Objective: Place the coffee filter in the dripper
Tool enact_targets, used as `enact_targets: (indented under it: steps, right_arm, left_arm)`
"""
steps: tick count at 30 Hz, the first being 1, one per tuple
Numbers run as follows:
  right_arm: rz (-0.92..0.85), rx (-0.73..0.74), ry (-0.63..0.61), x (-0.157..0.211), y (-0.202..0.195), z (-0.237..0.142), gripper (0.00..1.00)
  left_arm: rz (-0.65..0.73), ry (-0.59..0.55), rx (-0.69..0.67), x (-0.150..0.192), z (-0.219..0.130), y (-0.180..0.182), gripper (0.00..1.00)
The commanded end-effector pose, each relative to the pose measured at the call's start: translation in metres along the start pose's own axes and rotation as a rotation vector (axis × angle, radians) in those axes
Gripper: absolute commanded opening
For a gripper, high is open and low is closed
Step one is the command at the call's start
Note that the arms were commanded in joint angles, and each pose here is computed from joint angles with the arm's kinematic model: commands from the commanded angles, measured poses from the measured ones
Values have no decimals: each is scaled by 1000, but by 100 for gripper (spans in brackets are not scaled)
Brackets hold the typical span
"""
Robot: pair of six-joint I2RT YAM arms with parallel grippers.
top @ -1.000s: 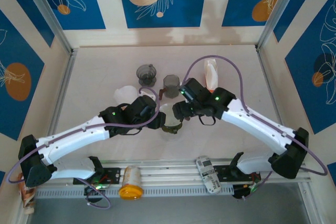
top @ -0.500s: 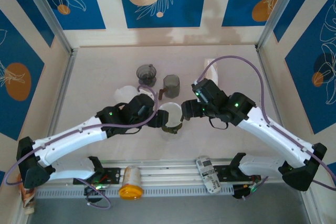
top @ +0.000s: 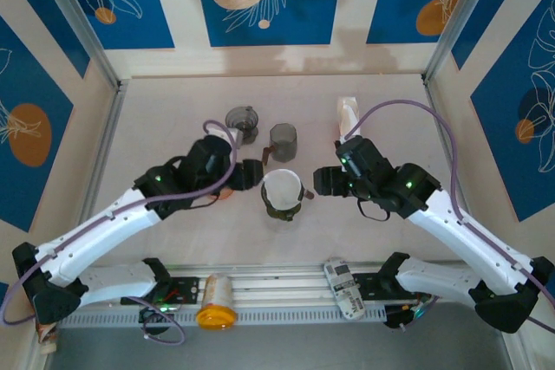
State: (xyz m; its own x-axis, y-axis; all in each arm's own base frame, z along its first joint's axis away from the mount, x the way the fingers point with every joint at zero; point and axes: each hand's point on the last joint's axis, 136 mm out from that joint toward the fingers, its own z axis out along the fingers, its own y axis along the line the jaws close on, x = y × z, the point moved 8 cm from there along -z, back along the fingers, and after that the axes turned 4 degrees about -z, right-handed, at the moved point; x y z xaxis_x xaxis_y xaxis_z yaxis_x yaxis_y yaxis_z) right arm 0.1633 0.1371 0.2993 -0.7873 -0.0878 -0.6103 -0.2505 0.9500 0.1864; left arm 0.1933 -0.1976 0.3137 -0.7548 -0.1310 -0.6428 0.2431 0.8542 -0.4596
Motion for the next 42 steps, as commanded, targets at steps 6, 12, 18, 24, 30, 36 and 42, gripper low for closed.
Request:
enact_targets:
  steps: [6,12,18,24,30,36,42]
  right_arm:
    - [35,-9,-13,3,-6,-2,75]
    - [44,-6,-11,5,-11,-4,75]
    - [49,0,-6,5,-15,-8,75]
    - [56,11,-5,5,-20,-12,75]
    - [71,12,-4,8,-25,-12,75]
    - [82,6,-16,12,-29,-13,75]
    - [91,1,-10,16,-34,-10,75]
  left_arm:
    - [86,21,-20,-61,19,-14,62]
    - [90,105,-85,-89,79,-12,55]
    - [97,190,-124,-102,140,-5,53]
    - [99,277,-198,-95,188,10,54]
    - [94,319,-216,-91,217,17,59]
    - [104,369,-278,-83,233,29,57]
    - [103,398,-307,-76,246,37,51]
